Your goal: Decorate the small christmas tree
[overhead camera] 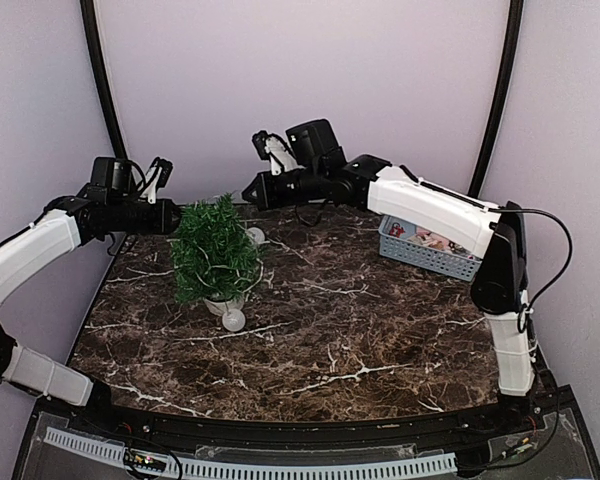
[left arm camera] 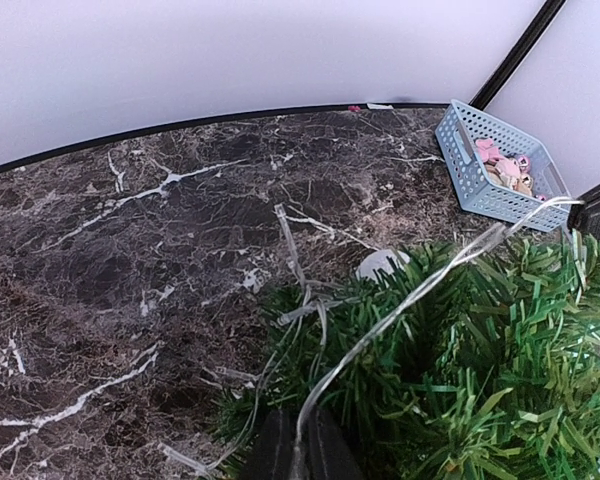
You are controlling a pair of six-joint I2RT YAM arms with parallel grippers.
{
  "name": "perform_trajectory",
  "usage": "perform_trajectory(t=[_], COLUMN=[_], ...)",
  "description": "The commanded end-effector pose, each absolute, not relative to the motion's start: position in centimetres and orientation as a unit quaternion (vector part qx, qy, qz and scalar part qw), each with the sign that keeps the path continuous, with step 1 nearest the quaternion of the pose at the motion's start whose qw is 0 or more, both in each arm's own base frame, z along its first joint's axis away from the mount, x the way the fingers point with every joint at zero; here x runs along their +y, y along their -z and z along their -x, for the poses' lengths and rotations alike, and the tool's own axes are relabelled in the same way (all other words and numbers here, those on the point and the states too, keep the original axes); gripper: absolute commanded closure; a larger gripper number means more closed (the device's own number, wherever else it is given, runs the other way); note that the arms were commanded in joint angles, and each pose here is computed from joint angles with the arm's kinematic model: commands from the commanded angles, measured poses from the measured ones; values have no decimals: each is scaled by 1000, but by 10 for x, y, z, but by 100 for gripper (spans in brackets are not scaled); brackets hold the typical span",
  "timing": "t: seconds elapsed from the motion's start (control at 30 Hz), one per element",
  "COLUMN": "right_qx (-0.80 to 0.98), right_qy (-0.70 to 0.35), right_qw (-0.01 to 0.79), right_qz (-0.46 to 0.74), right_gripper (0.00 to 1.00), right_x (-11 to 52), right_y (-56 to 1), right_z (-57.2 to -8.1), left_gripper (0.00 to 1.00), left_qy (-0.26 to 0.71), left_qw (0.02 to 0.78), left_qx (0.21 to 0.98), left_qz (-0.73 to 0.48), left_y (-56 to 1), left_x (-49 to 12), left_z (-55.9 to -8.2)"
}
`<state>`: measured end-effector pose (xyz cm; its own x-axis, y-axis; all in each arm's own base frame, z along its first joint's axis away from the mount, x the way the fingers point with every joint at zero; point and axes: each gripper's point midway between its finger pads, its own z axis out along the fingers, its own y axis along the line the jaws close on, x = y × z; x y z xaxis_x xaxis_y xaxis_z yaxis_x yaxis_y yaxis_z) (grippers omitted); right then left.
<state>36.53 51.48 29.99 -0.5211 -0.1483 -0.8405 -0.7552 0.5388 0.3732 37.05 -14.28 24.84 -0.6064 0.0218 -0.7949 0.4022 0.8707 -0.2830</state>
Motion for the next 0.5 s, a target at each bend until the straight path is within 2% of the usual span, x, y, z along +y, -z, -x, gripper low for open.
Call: perform_trajectory(t=[0.0, 0.47], right_qx=[769, 751], right_qy=[-437, -490], right_qw=[377, 316], right_qz=[274, 310], right_gripper=[100, 100], right_x=[520, 540], right_y=[-310, -283], right_z=[-356, -332], left_gripper=[94, 94], left_qy=[223, 228], left_qw=[439, 438], left_qx=[860, 859], left_qz=[-132, -136], left_y=[-263, -261], left_x=[-142, -144], left_z=[-368, -366])
